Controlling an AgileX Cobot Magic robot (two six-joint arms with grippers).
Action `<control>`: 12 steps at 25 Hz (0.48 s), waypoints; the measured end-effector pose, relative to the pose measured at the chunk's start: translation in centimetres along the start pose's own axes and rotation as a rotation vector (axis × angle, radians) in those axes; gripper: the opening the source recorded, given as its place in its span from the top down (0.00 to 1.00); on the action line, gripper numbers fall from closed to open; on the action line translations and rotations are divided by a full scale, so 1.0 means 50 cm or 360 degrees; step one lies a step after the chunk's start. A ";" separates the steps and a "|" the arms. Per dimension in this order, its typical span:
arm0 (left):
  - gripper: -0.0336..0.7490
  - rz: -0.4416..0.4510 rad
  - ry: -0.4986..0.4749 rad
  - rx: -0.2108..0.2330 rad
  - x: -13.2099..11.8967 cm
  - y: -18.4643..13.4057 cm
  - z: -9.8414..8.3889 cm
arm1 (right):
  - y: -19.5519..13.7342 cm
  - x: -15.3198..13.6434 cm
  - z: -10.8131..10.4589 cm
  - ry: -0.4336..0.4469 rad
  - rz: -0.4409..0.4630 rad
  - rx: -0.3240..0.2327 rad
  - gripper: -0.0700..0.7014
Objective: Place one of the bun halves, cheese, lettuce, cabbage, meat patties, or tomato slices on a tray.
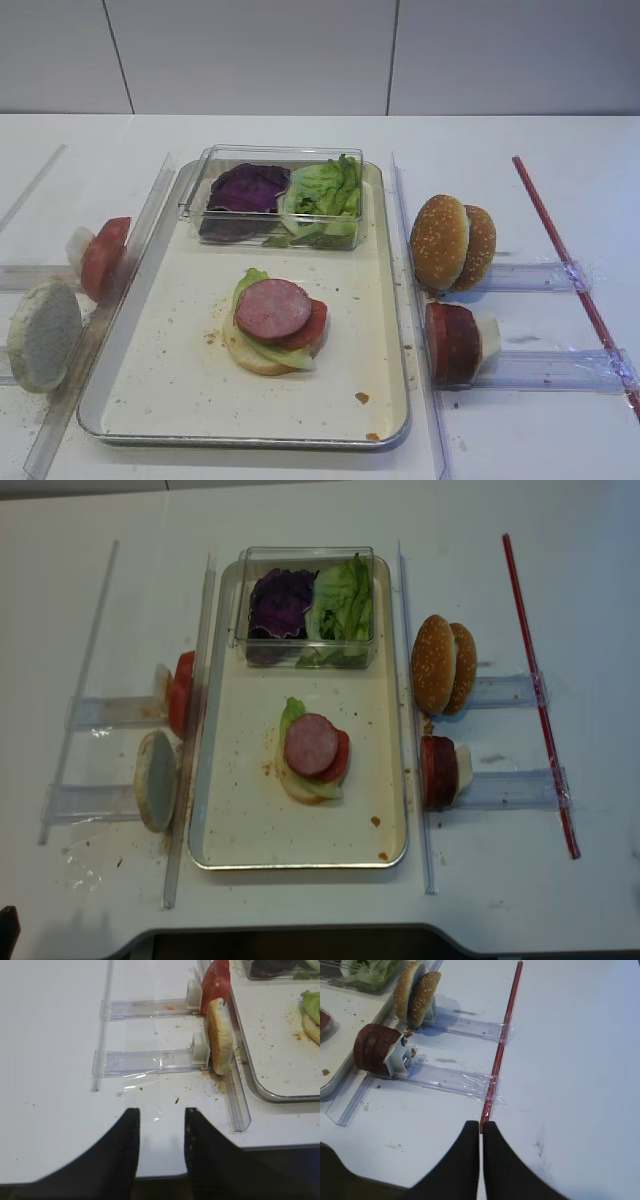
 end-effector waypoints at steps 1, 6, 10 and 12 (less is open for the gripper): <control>0.68 0.0000 0.0000 0.0000 0.000 0.000 0.000 | 0.000 0.000 0.000 0.0000 0.0000 0.0000 0.85; 0.68 0.0000 0.0000 0.0000 0.000 0.000 0.000 | 0.000 0.000 0.000 0.0000 0.0000 0.0000 0.85; 0.68 0.0000 0.0000 0.0000 0.000 0.000 0.000 | 0.000 0.000 0.000 0.0000 0.0000 0.0000 0.85; 0.68 0.0000 0.0000 0.0000 0.000 0.000 0.000 | 0.000 0.000 0.000 0.0000 0.0000 0.0000 0.85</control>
Point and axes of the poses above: a point on each arm's last joint axis where the gripper is mounted, x pointing back along that axis away from the gripper, z along the wrist's bending axis when the last joint is at zero, y = z × x, the point moved 8 cm from there along -x, pointing out along that axis toward the gripper, and after that the axes turned 8 degrees about x, right-handed, at the moved point
